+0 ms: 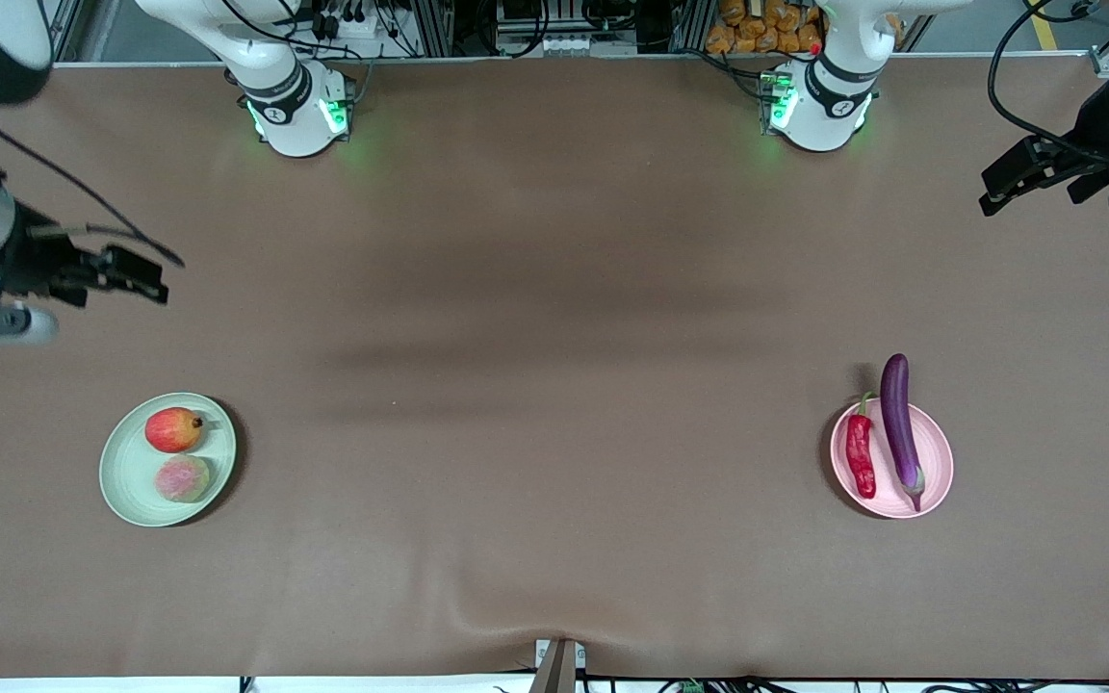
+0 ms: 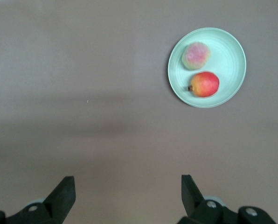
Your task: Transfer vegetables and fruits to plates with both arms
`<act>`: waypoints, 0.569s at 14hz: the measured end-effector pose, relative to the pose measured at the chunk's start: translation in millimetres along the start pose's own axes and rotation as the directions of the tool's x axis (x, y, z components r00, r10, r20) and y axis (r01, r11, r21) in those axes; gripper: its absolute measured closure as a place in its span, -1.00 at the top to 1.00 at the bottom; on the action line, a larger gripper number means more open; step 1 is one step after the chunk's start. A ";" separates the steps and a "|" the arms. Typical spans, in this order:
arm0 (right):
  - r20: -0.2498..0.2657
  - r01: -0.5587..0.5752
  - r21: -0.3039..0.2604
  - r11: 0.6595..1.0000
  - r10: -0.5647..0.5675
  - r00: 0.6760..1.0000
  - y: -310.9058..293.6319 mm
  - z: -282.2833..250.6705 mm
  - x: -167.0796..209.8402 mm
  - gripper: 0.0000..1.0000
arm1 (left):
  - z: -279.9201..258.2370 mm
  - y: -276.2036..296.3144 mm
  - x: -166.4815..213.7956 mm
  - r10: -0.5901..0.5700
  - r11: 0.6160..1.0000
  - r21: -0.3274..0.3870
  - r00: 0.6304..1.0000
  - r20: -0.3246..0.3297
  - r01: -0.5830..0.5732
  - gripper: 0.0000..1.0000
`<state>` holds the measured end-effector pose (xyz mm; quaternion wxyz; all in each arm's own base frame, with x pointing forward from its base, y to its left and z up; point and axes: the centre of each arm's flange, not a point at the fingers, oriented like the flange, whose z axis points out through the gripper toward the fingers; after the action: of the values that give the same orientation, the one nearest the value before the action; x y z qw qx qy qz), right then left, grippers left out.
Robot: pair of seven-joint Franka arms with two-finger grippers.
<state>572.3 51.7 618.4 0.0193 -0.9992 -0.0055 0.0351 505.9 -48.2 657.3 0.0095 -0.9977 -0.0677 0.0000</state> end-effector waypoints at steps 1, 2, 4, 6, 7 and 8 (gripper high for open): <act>-0.003 0.006 -0.003 1.000 -0.006 1.000 -0.3 -9.4 -10.1 1.00 | -0.3 0.3 0.3 0.001 1.000 -0.001 1.000 -0.003 -0.001 1.00; -0.007 0.017 -0.010 1.000 -0.017 1.000 -0.2 -18.9 -19.1 1.00 | -0.4 0.5 0.6 0.001 1.000 -0.001 1.000 -0.005 -0.001 1.00; -0.030 0.031 -0.036 0.999 -0.032 0.999 0.5 -39.4 -36.4 1.00 | 0.0 1.0 1.1 0.002 1.000 -0.001 1.000 -0.007 -0.002 1.00; -0.045 0.035 -0.048 0.998 -0.037 0.998 1.0 -50.4 -47.2 1.00 | -0.2 1.0 1.1 0.002 1.000 -0.002 1.000 -0.007 -0.002 1.00; -0.047 0.047 -0.052 0.998 -0.049 0.998 1.3 -51.4 -48.6 1.00 | -0.2 1.0 1.2 0.003 1.000 -0.002 1.000 -0.007 -0.003 1.00; -0.045 0.057 -0.057 0.997 -0.060 0.997 1.8 -51.1 -48.6 1.00 | -0.2 1.0 1.1 0.003 1.000 -0.002 1.000 -0.007 -0.003 1.00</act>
<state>527.4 47.3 672.7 -0.0074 -0.9993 -0.0354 0.0108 507.2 -49.0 657.5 0.0089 -0.9978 -0.0661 -0.0037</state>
